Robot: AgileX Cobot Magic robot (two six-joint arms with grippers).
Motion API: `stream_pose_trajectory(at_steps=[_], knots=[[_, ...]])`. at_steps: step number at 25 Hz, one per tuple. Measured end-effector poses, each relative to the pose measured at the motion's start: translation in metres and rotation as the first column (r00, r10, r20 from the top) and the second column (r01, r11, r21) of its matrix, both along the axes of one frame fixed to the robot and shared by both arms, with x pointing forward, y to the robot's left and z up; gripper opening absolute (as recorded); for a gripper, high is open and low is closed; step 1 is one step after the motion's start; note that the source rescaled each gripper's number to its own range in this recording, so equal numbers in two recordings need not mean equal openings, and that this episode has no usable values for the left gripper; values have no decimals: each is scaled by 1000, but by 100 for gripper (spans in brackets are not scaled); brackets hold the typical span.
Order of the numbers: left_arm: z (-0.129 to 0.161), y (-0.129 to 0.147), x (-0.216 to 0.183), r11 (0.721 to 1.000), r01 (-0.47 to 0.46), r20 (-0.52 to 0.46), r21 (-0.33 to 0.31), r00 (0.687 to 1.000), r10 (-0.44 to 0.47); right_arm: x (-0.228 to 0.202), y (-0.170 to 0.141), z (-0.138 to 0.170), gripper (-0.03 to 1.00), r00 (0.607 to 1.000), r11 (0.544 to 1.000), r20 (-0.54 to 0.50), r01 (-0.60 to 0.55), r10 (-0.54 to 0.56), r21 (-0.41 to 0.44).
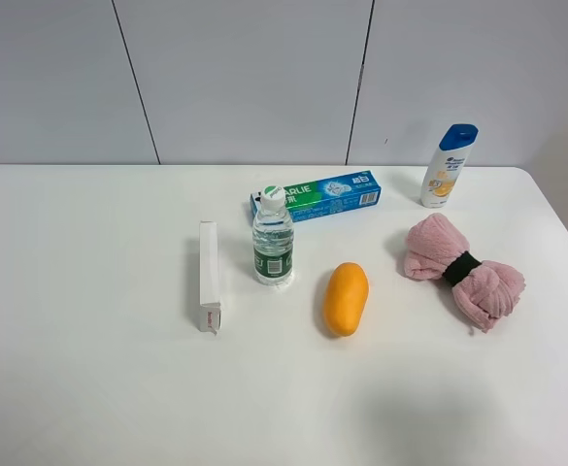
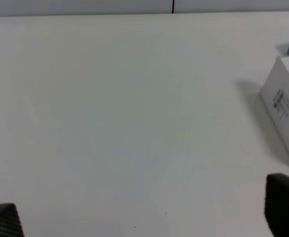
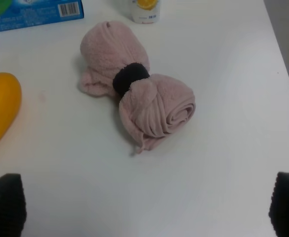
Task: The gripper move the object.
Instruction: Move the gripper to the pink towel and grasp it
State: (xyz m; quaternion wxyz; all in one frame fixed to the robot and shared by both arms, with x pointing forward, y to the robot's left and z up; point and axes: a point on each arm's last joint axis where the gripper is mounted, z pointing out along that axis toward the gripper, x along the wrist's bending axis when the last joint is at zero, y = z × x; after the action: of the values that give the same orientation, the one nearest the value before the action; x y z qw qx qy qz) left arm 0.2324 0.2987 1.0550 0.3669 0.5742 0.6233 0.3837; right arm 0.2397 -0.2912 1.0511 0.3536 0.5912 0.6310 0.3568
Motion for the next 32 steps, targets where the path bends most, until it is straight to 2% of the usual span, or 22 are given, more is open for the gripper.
stream_pose_trajectory(at_steps=[7,12,19,22,26,32], knots=[[0,0,0,1000,0,0,0,1000,0,-4,-1,9,100,1000,1000,30,7,-6,-26],[0,0,0,1000,0,0,0,1000,0,-13,-6,52,100,995,995,91,46,-38,-87],[0,0,0,1000,0,0,0,1000,0,17,-12,120,100,997,989,30,72,-69,-129],[0,0,0,1000,0,0,0,1000,0,48,-14,134,100,995,990,-65,61,-70,-129],[0,0,0,1000,0,0,0,1000,0,104,-17,134,100,973,990,-221,34,-64,-136],[0,0,0,1000,0,0,0,1000,0,198,-23,100,100,879,987,-476,-46,-32,-152]])
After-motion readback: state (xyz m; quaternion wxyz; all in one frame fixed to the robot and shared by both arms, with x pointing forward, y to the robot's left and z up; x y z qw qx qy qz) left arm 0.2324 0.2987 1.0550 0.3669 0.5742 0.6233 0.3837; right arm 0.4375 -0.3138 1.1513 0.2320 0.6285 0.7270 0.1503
